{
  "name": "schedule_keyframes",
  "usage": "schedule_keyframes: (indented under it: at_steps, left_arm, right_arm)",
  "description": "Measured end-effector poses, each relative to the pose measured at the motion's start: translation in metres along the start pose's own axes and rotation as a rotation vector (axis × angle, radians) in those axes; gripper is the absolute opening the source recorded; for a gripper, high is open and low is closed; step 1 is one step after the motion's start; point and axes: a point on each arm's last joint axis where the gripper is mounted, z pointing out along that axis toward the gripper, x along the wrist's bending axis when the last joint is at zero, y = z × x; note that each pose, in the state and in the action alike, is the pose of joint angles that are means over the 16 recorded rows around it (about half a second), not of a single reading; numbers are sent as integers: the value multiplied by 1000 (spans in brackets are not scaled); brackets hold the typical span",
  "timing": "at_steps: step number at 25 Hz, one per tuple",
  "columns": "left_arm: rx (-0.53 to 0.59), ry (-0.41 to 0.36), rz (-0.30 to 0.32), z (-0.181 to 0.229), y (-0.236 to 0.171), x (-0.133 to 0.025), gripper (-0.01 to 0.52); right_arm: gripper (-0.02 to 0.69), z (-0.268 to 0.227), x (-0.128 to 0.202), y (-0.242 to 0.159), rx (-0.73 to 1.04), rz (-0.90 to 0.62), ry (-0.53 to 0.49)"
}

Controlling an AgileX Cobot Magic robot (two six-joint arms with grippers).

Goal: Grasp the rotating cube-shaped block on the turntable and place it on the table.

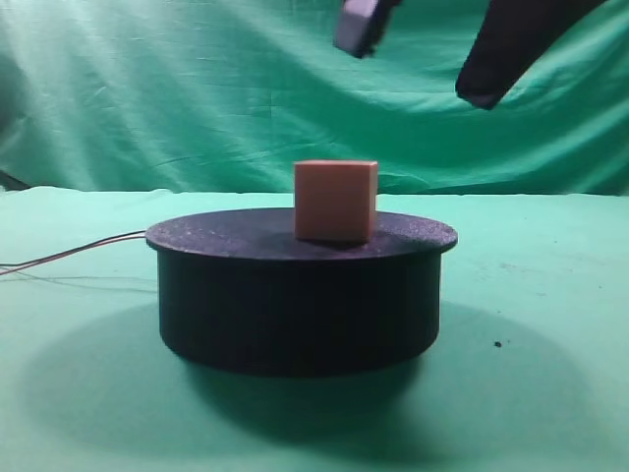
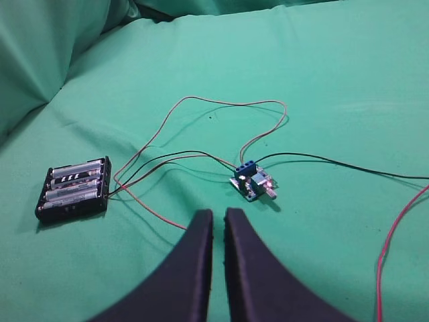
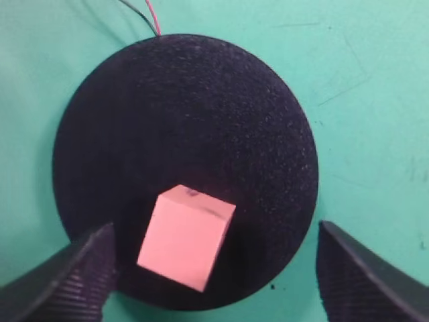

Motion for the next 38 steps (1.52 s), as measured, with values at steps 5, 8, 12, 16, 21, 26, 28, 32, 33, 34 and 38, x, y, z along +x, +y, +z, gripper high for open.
schedule_keyframes:
  at_steps: [5,8,12,16,21,26,28,32,33,34,38]
  left_arm:
    - [0,0,0,0,0,0,0]
    - [0,0,0,0,0,0,0]
    - [0,0,0,0,0,0,0]
    - [0,0,0,0,0,0,0]
    - [0,0,0,0,0,0,0]
    - [0,0,0,0,0,0,0]
    - [0,0,0,0,0,0,0]
    - [0,0,0,0,0,0,0]
    - [0,0,0,0,0,0,0]
    - [0,0,0,0,0,0,0]
    - [0,0,0,0,0,0,0]
  right_arm:
    - [459,12,-2,5,34,-27,-6]
    - [385,14,-3,8,47,-47,-22]
    - [298,6,-8,11,47,-53,-67]
    - [235,-7,-20,6,45,-27,-127]
    - [228,-11,-35,-7,55,33,-186]
    - [250,0,-47,-23,73,88,-191]
    - [282,8,-50,-29,84,104,-181]
    - [369,19,-51,-36,92,127,-162]
    - [390,20,-51,-37,91,131,-159]
    - [406,20,-51,-37,89,133,-158]
    - [426,9,-50,-35,65,132,-167]
